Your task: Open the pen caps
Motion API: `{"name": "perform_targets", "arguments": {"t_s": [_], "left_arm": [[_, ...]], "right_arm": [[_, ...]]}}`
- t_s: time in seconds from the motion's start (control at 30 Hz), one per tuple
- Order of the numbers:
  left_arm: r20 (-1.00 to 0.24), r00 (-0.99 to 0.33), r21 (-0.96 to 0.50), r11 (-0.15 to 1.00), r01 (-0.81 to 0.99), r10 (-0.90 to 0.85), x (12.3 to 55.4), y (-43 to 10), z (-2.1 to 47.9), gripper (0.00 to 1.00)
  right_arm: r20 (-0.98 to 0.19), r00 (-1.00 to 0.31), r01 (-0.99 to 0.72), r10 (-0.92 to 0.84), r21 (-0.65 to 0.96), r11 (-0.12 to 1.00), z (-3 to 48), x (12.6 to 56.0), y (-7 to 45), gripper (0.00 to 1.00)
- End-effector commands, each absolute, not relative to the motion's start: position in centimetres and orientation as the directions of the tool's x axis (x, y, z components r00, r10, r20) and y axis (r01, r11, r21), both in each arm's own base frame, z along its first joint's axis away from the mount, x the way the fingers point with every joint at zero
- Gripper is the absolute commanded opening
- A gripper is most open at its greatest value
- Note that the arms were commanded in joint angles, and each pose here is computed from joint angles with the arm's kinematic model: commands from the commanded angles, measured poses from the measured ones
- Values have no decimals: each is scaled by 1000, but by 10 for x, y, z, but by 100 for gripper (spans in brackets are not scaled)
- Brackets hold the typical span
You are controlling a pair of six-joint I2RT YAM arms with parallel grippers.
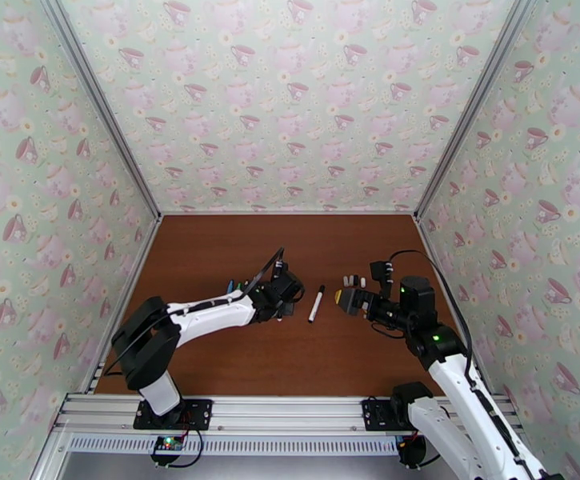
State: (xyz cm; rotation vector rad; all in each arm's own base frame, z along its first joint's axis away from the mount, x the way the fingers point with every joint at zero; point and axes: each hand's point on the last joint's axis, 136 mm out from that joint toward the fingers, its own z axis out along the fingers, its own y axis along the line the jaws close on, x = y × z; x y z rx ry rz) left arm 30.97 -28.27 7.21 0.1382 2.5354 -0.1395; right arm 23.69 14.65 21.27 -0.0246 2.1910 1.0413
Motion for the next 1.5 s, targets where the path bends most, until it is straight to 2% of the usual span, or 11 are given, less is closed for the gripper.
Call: {"name": "perform_targets", "arguments": {"t_s": [0.0, 0.47, 0.87, 1.17, 1.47], "left_arm": [[-557, -825, -17, 993, 119, 89, 317, -276, 66, 23], [-512, -854, 27, 995, 95, 96, 330, -268, 38, 23], [-513, -852, 44, 995, 92, 101, 353, -262, 34, 23], [-512, -854, 47, 995, 83, 95, 362, -259, 38, 40], [-480, -870, 61, 994, 93, 112, 348, -259, 30, 31]], "right_arm": [[-569, -776, -283, 271, 698, 658, 206, 234, 150, 100], [-550, -783, -249, 290, 704, 665, 198, 235, 148, 100], [-540, -786, -232, 301, 709, 666, 194, 236, 147, 100], [-536, -789, -227, 299, 708, 669, 192, 235, 146, 100], [-525, -795, -217, 304, 714, 666, 189, 236, 147, 100]]}}
